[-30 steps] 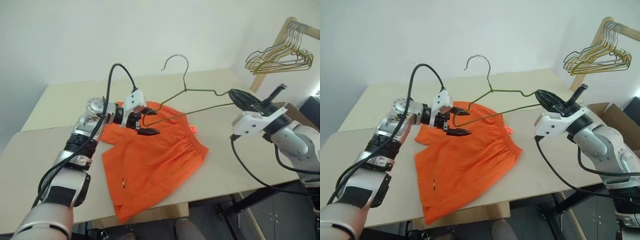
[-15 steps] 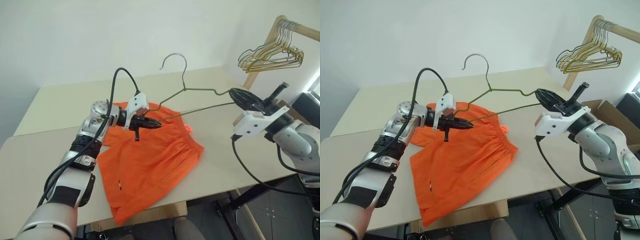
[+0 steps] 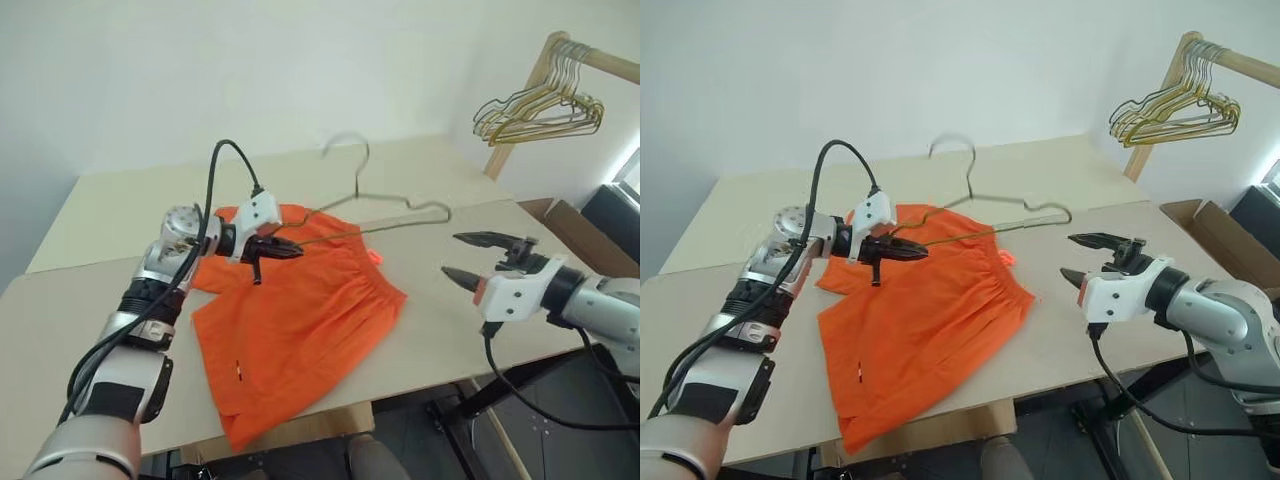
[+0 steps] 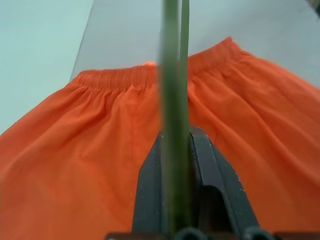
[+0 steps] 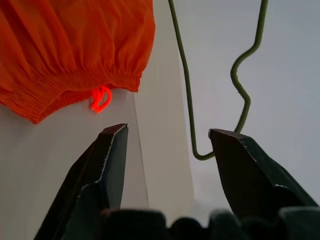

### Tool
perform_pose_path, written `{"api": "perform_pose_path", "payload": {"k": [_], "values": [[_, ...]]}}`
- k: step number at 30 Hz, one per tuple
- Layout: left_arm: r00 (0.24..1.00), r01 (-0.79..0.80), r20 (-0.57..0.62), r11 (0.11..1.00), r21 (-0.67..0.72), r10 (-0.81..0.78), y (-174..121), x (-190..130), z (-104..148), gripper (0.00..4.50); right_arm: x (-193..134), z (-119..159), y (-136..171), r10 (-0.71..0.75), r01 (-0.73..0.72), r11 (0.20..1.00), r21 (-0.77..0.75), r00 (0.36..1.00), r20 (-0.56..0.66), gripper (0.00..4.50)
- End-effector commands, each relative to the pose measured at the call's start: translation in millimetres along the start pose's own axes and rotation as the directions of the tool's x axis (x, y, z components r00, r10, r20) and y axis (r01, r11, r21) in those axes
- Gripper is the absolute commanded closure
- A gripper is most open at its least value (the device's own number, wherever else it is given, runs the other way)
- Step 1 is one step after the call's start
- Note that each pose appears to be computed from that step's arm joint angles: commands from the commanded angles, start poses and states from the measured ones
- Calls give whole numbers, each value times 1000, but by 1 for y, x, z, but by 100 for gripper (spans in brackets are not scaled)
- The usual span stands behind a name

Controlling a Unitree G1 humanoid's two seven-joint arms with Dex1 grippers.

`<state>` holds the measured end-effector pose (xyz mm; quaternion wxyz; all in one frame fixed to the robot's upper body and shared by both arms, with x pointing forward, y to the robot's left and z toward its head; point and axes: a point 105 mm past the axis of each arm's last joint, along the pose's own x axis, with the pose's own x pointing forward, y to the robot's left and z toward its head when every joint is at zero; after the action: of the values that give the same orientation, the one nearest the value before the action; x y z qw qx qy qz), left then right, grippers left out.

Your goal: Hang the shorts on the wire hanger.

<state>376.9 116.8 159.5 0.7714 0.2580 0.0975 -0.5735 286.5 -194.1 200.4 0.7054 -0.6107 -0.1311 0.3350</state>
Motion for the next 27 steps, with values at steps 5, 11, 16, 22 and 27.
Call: {"api": "perform_pose_path", "payload": {"k": [5,11,16,22,27], "values": [[995,59,-90,985,161,-45,-13,-21,-1,450,4,23,-30,77,-92,950,298,995,63,4],[991,110,-98,974,196,-92,-22,-26,4,450,15,15,-15,364,-335,824,457,931,26,4],[992,107,-79,973,203,-93,-24,-25,10,450,33,4,3,510,-427,743,515,860,-22,4],[992,117,-74,969,219,-103,-29,-27,13,450,56,0,3,527,-420,724,548,849,-45,42],[991,117,-84,967,224,-101,-32,-28,11,450,56,10,1,546,-459,701,546,838,2,203]]}}
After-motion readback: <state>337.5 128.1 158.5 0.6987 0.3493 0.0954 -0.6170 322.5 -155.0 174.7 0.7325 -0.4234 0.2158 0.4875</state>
